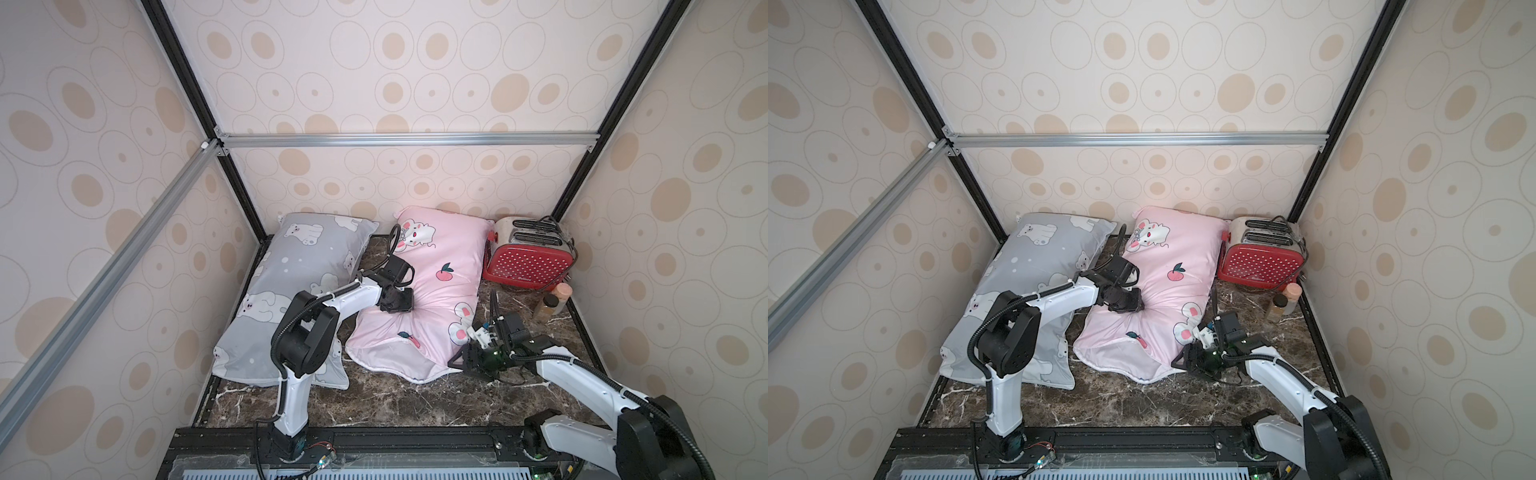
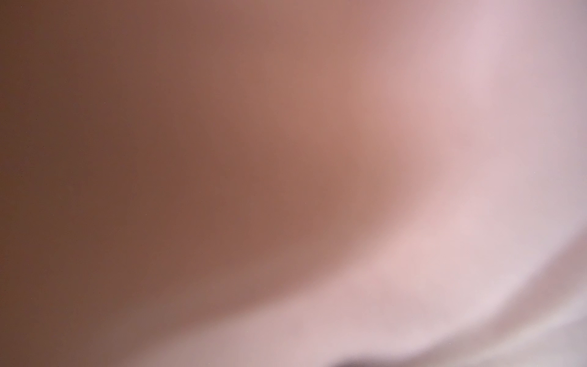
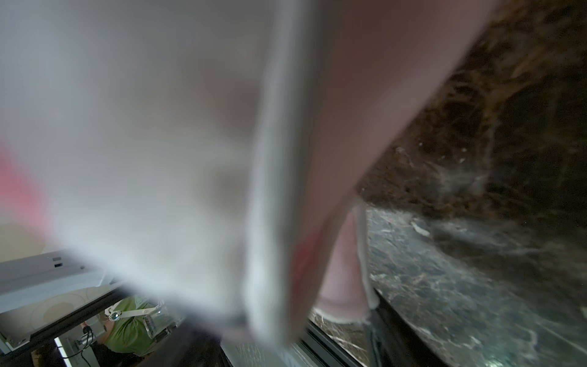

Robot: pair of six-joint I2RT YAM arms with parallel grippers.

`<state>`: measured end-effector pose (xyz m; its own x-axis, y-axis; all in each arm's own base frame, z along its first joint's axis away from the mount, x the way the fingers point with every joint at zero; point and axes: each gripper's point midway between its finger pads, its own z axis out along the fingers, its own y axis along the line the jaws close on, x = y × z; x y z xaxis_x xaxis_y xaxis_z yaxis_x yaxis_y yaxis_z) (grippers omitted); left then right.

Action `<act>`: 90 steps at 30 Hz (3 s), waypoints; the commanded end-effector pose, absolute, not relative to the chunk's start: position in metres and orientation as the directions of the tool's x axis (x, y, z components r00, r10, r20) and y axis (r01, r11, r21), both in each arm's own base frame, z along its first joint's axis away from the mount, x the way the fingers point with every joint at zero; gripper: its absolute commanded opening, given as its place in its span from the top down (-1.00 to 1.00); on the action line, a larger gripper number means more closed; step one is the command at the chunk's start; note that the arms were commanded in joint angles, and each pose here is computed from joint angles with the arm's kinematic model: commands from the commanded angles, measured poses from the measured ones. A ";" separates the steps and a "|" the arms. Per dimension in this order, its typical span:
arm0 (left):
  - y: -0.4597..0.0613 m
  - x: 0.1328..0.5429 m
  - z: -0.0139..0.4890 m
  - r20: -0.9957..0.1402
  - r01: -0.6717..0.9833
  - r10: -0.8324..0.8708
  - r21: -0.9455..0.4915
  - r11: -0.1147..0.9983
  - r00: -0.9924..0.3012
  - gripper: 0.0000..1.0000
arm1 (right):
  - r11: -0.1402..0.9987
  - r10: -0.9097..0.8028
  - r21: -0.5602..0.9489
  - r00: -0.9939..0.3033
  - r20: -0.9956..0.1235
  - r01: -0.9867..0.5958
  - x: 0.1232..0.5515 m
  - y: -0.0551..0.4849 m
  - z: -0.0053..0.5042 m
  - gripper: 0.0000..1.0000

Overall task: Zip up pillowcases
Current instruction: Pick up the pillowcase from the center of the board, then zip the zipper on the pillowcase.

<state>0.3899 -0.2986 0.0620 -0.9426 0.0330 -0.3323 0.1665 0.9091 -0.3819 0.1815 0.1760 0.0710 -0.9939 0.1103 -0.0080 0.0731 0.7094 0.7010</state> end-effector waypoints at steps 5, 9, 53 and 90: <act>-0.252 0.427 0.037 -0.389 0.054 -0.045 -0.240 0.969 -0.920 0.39 | 0.782 0.120 0.622 -0.990 -0.071 0.050 0.196 0.162 0.052 -0.87; -0.251 0.427 0.036 -0.386 0.053 -0.044 -0.236 0.970 -0.921 0.40 | 0.714 0.115 0.699 -0.991 -0.062 0.040 0.195 0.175 0.062 -0.70; -0.320 0.255 0.219 -0.458 0.353 0.055 -0.596 0.721 -0.887 -0.24 | 0.481 0.222 0.867 -0.975 0.018 0.126 0.180 0.191 0.133 1.00; -0.390 0.215 0.164 -0.155 0.144 0.005 -0.910 0.388 -0.988 0.31 | 0.305 0.382 0.948 -0.923 -0.033 0.092 0.238 0.196 0.153 1.00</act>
<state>0.2169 -0.3849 0.1569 -0.9878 0.0004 -0.1560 0.1414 0.4245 -0.8943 0.2294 0.1965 0.1463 -0.9294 0.3691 -0.0008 0.1255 0.3181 0.9397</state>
